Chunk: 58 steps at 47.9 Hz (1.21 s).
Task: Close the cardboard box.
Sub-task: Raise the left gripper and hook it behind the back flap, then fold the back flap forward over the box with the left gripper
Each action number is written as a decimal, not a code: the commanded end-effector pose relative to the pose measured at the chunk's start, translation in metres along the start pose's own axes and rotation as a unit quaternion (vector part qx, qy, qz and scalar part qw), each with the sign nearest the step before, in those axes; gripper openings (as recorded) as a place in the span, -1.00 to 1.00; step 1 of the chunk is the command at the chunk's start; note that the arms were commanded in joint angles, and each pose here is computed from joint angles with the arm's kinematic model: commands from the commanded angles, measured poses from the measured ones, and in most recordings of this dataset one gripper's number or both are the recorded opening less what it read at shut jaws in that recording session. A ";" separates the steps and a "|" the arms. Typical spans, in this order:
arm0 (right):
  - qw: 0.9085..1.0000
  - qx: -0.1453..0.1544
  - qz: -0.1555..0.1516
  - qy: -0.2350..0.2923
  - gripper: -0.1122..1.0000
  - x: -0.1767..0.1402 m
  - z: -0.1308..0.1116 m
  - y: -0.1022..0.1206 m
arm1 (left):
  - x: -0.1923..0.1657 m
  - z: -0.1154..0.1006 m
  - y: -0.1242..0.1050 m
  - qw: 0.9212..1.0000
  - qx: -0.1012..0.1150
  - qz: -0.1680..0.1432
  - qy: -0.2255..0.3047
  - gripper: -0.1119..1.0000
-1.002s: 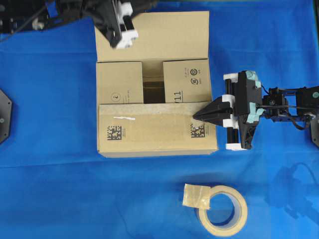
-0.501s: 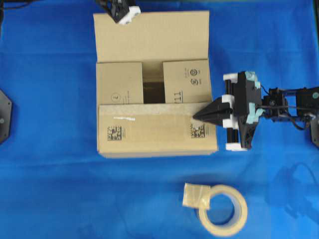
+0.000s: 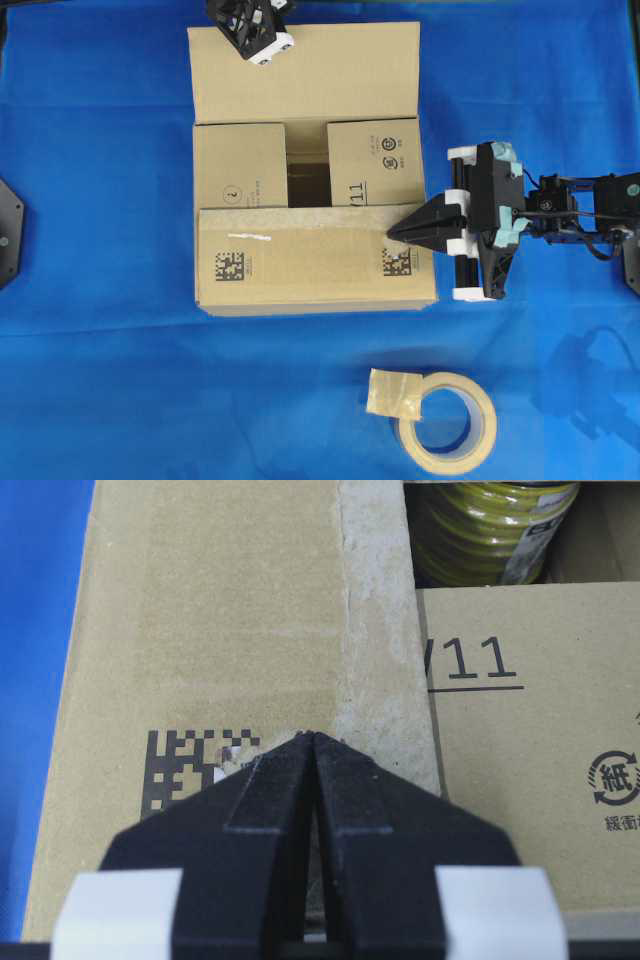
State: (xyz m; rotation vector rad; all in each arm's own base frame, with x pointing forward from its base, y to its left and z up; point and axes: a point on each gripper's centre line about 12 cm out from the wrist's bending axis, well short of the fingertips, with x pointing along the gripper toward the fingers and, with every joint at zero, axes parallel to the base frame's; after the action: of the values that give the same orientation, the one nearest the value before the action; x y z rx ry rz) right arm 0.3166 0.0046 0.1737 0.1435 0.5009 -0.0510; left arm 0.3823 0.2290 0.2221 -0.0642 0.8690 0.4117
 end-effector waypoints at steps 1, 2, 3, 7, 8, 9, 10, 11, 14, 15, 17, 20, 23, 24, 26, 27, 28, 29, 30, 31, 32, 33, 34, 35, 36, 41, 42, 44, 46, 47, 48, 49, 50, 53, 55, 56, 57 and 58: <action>1.000 0.001 0.000 -0.014 -0.80 0.000 0.009 0.000 | -0.013 0.017 -0.001 1.000 0.003 0.002 -0.024 -0.80; 1.000 0.000 0.000 -0.014 -0.79 0.000 0.009 0.000 | -0.014 0.017 -0.001 1.000 0.004 0.001 -0.023 -0.80; 1.000 0.001 0.000 -0.014 -0.80 0.000 0.009 0.000 | -0.015 0.017 -0.002 1.000 0.005 0.001 -0.023 -0.80; 1.000 -0.001 0.000 -0.015 -0.79 0.000 0.009 0.000 | -0.018 0.018 -0.004 1.000 0.006 -0.002 -0.020 -0.80; 1.000 -0.001 0.000 -0.015 -0.80 0.000 0.009 0.000 | -0.019 0.018 -0.005 1.000 0.007 -0.003 -0.018 -0.80; 1.000 -0.001 0.000 -0.013 -0.80 0.000 0.008 0.000 | -0.020 0.019 -0.007 1.000 0.009 -0.004 -0.019 -0.80; 1.000 -0.001 0.000 -0.014 -0.80 0.000 0.009 0.000 | -0.021 0.019 -0.007 1.000 0.009 -0.005 -0.017 -0.80; 1.000 0.000 -0.001 -0.013 -0.80 0.000 0.008 -0.001 | -0.022 0.019 -0.009 1.000 0.011 -0.007 -0.015 -0.80; 1.000 0.000 -0.001 -0.015 -0.80 0.000 0.009 -0.001 | -0.027 0.021 -0.013 1.000 0.014 -0.011 -0.015 -0.80; 1.000 0.000 -0.001 -0.015 -0.79 0.001 0.009 -0.001 | -0.028 0.021 -0.015 1.000 0.015 -0.012 -0.015 -0.80; 1.000 0.000 -0.002 -0.016 -0.79 0.000 0.010 -0.001 | -0.032 0.022 -0.018 1.000 0.018 -0.015 -0.013 -0.80; 1.000 0.001 -0.003 -0.017 -0.79 0.000 0.010 -0.002 | -0.039 0.024 -0.022 0.999 0.021 -0.019 -0.015 -0.80; 1.000 0.001 -0.004 -0.018 -0.79 0.000 0.009 -0.003 | -0.047 0.026 -0.026 0.999 0.023 -0.021 -0.019 -0.80; 1.000 0.000 -0.003 -0.020 -0.79 0.000 0.011 -0.002 | -0.050 0.027 -0.026 0.999 0.024 -0.022 -0.021 -0.80; 1.000 0.000 -0.003 -0.021 -0.80 0.000 0.011 -0.002 | -0.055 0.028 -0.029 0.999 0.025 -0.023 -0.023 -0.80; 1.000 -0.001 -0.003 -0.020 -0.80 0.001 0.010 -0.002 | -0.057 0.028 -0.031 0.999 0.027 -0.025 -0.024 -0.80; 1.000 0.001 -0.004 -0.021 -0.79 0.000 0.011 -0.003 | -0.061 0.029 -0.032 0.999 0.026 -0.026 -0.027 -0.80; 1.000 0.001 -0.003 -0.021 -0.80 0.001 0.011 -0.003 | -0.063 0.029 -0.034 0.999 0.027 -0.028 -0.027 -0.80; 1.000 0.001 -0.004 -0.021 -0.79 0.000 0.011 -0.003 | -0.066 0.030 -0.035 0.999 0.027 -0.029 -0.029 -0.80; 1.000 0.001 -0.004 -0.021 -0.79 0.000 0.011 -0.003 | -0.067 0.030 -0.037 0.999 0.027 -0.030 -0.029 -0.80; 1.000 0.000 -0.003 -0.021 -0.79 0.001 0.011 -0.003 | -0.069 0.030 -0.040 0.999 0.027 -0.032 -0.029 -0.80; 1.000 0.001 -0.004 -0.022 -0.79 0.000 0.011 -0.003 | -0.070 0.030 -0.042 0.999 0.028 -0.034 -0.029 -0.80; 1.000 0.001 -0.004 -0.022 -0.80 0.000 0.011 -0.003 | -0.071 0.029 -0.044 0.999 0.029 -0.036 -0.029 -0.80; 1.000 0.001 -0.004 -0.022 -0.79 0.000 0.011 -0.003 | -0.072 0.028 -0.048 0.998 0.031 -0.039 -0.028 -0.80; 1.000 0.001 -0.004 -0.022 -0.80 0.000 0.011 -0.003 | -0.073 0.028 -0.050 0.998 0.032 -0.041 -0.028 -0.80; 1.000 0.001 -0.003 -0.021 -0.79 0.000 0.011 -0.003 | -0.074 0.022 -0.061 0.998 0.033 -0.051 -0.022 -0.80; 1.000 0.000 -0.003 -0.021 -0.80 0.000 0.011 -0.003 | -0.075 0.020 -0.063 0.998 0.031 -0.052 -0.021 -0.80; 1.000 0.001 -0.004 -0.022 -0.79 0.000 0.011 -0.003 | -0.076 0.018 -0.068 0.998 0.032 -0.056 -0.020 -0.80; 1.000 0.000 -0.004 -0.021 -0.80 0.000 0.011 -0.003 | -0.077 0.015 -0.072 0.997 0.035 -0.059 -0.018 -0.80; 1.000 0.001 -0.004 -0.022 -0.79 0.000 0.011 -0.003 | -0.077 0.014 -0.074 0.997 0.037 -0.062 -0.017 -0.80; 1.000 0.001 -0.004 -0.022 -0.80 0.000 0.011 -0.003 | -0.078 0.012 -0.076 0.997 0.038 -0.063 -0.016 -0.80; 1.000 0.001 -0.004 -0.022 -0.80 -0.001 0.011 -0.003 | -0.079 0.010 -0.080 0.997 0.042 -0.066 -0.014 -0.80; 1.000 0.001 -0.004 -0.022 -0.79 -0.001 0.011 -0.003 | -0.080 0.009 -0.081 0.997 0.043 -0.068 -0.015 -0.80; 1.000 0.001 -0.004 -0.024 -0.79 -0.002 0.012 -0.003 | -0.080 0.005 -0.089 0.996 0.045 -0.075 -0.012 -0.80; 1.000 0.001 -0.004 -0.025 -0.80 -0.002 0.012 -0.003 | -0.082 0.003 -0.095 0.996 0.044 -0.079 -0.012 -0.80; 1.000 0.001 -0.003 -0.025 -0.80 -0.002 0.012 -0.003 | -0.082 0.002 -0.097 0.996 0.044 -0.081 -0.011 -0.80; 1.000 0.001 -0.003 -0.025 -0.80 -0.002 0.012 -0.003 | -0.083 0.001 -0.099 0.996 0.042 -0.083 -0.010 -0.80; 1.000 0.001 -0.004 -0.025 -0.80 -0.003 0.012 -0.003 | -0.083 0.000 -0.102 0.995 0.041 -0.085 -0.010 -0.80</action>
State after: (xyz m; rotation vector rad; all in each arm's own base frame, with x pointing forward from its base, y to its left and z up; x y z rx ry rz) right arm 0.3173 0.0015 0.1756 0.1425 0.4850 -0.0597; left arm 0.3738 0.1172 0.2713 -0.0604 0.8567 0.2307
